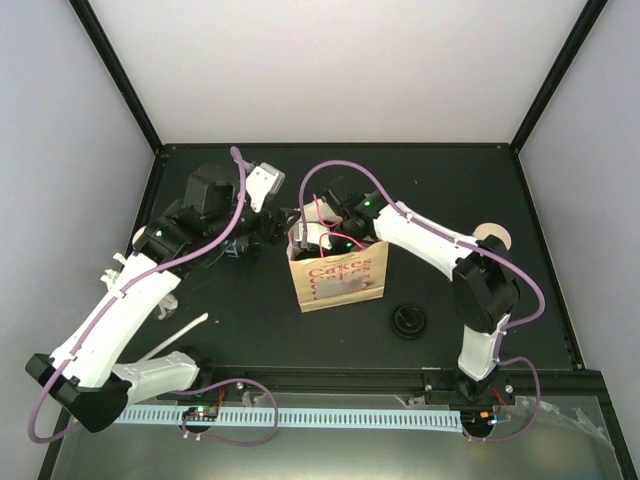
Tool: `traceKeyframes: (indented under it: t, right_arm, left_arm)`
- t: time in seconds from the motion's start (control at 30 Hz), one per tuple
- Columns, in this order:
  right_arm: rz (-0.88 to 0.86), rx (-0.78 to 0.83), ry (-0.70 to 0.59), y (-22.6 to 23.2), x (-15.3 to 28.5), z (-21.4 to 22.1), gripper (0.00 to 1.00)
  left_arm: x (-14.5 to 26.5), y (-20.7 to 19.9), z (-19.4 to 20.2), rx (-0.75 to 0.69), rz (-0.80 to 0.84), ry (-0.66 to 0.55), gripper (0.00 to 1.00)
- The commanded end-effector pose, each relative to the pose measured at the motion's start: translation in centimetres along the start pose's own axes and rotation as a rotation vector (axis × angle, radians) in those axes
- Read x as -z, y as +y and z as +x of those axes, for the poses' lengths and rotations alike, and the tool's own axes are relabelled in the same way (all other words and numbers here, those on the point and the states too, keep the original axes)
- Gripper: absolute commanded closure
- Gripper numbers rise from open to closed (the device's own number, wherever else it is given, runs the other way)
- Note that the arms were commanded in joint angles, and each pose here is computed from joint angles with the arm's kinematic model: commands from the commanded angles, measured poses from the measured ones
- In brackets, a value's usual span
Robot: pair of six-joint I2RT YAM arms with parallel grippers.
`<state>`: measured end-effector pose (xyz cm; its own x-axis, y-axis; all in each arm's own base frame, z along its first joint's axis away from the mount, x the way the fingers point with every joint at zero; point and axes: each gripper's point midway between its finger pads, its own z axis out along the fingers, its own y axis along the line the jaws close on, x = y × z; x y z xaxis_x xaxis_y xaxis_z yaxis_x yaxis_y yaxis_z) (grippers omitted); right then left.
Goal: Pack the takeout coffee
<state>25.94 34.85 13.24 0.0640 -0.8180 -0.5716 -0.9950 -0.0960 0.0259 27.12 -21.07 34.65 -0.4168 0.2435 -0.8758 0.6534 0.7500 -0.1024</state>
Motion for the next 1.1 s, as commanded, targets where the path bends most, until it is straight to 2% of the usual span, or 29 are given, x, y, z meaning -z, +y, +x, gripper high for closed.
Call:
traceKeyframes:
  t: [0.0, 0.13, 0.33, 0.5, 0.63, 0.77, 0.87, 1.07]
  right_arm:
    - [0.022, -0.072, 0.249, 0.5, -2.6, 5.8, 0.57]
    - [0.134, -0.017, 0.253, 0.4, -2.2, 5.5, 0.57]
    - [0.176, 0.007, 0.297, 0.7, -2.7, 7.0, 0.56]
    - [0.072, -0.058, 0.188, 1.0, -2.4, 6.0, 0.56]
    - [-0.058, -0.112, 0.246, 2.1, -2.9, 7.1, 0.57]
    - [-0.111, -0.116, 0.226, 2.6, -2.9, 6.7, 0.60]
    - [-0.077, -0.104, 0.213, 2.5, -2.7, 6.6, 0.60]
    - [0.142, -0.092, 0.348, 1.1, -2.8, 8.7, 0.62]
  left_arm:
    - [0.3, 1.0, 0.8, 0.091, -0.016, -0.006, 0.21]
    - [0.1, 1.3, 1.4, 0.112, -0.005, 0.000, 0.21]
    - [0.1, 0.7, 1.3, 0.109, 0.033, -0.009, 0.22]
    - [0.0, 0.5, 1.2, 0.107, 0.052, -0.012, 0.22]
    - [-0.1, 0.5, 1.5, 0.109, 0.054, -0.004, 0.23]
    - [0.0, 0.5, 1.6, 0.111, 0.054, -0.003, 0.23]
    - [0.0, 0.5, 1.7, 0.112, 0.052, -0.002, 0.23]
    - [-0.1, 0.7, 1.8, 0.112, 0.047, 0.000, 0.23]
